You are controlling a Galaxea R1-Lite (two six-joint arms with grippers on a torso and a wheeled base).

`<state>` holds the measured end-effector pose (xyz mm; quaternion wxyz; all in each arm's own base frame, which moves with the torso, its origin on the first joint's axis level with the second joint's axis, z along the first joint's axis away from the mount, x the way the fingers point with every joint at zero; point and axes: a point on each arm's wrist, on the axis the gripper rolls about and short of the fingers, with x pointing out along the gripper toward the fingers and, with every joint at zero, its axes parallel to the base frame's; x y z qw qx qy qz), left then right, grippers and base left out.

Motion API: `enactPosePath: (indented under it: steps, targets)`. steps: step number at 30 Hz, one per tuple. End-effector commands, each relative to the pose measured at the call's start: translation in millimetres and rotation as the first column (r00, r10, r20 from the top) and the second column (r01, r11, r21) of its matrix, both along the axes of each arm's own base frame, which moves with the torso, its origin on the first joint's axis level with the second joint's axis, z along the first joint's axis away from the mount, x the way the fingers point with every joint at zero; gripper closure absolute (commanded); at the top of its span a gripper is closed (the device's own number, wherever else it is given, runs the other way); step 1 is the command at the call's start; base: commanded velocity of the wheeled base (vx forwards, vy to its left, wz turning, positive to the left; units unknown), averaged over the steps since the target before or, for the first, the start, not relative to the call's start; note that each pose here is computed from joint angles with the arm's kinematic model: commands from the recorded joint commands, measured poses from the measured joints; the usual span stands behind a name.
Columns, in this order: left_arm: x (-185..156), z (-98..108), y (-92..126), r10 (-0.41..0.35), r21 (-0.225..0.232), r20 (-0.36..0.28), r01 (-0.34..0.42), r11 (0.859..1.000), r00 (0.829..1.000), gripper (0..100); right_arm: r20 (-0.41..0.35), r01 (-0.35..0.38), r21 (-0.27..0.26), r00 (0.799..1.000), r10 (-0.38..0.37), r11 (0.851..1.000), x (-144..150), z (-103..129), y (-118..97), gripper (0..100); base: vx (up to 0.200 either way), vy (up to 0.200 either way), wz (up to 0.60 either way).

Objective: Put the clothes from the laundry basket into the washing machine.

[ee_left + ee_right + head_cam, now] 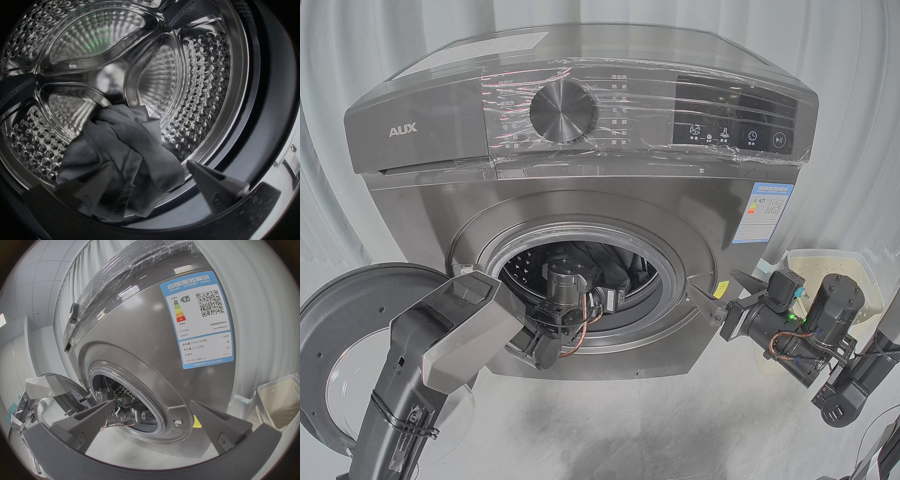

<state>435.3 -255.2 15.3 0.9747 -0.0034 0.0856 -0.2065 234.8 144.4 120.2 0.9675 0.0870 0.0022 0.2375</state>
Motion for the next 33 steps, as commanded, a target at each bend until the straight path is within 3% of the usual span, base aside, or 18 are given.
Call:
enactPosePath:
  steps: [1, 11, 16, 20, 31, 32, 33]
  targets:
    - [14, -24, 6, 0.021, 0.027, -0.008, -0.020, 0.999, 1.000, 100, 0.000, 0.000, 0.002, 1.000, 0.000, 1.000, 0, 0, 0, 0, 0.000, 0.000, 0.00]
    - [21, -18, 5, 0.037, 0.012, 0.012, -0.037, 0.999, 0.999, 100, -0.001, -0.003, 0.001, 1.000, 0.003, 1.000, 0, -1, 1, 0, 0.000, 0.000, 0.00]
    - [53, -6, 11, 0.152, -0.057, 0.120, -0.146, 0.988, 0.981, 100, -0.001, -0.003, 0.001, 1.000, 0.003, 1.000, 0, -1, 1, 0, 0.000, 0.000, 0.00]
    - [65, 5, 15, 0.184, -0.099, 0.172, -0.168, 0.981, 0.968, 100, -0.001, -0.003, 0.001, 1.000, 0.003, 1.000, 0, -1, 1, 0, 0.000, 0.000, 0.00]
    - [66, 2, 15, 0.188, -0.096, 0.169, -0.173, 0.980, 0.968, 100, -0.002, -0.003, 0.000, 1.000, 0.003, 1.000, 0, -1, 1, 0, 0.000, 0.000, 0.00]
    - [65, 1, 14, 0.186, -0.095, 0.168, -0.172, 0.980, 0.968, 0, -0.004, -0.005, -0.001, 1.000, 0.005, 1.000, 0, -1, 2, 0, 0.000, 0.000, 0.00]
    - [65, 0, 14, 0.186, -0.092, 0.166, -0.172, 0.981, 0.969, 0, -0.003, -0.003, 0.001, 1.000, 0.003, 1.000, 0, -1, 1, 0, 0.000, 0.000, 0.00]
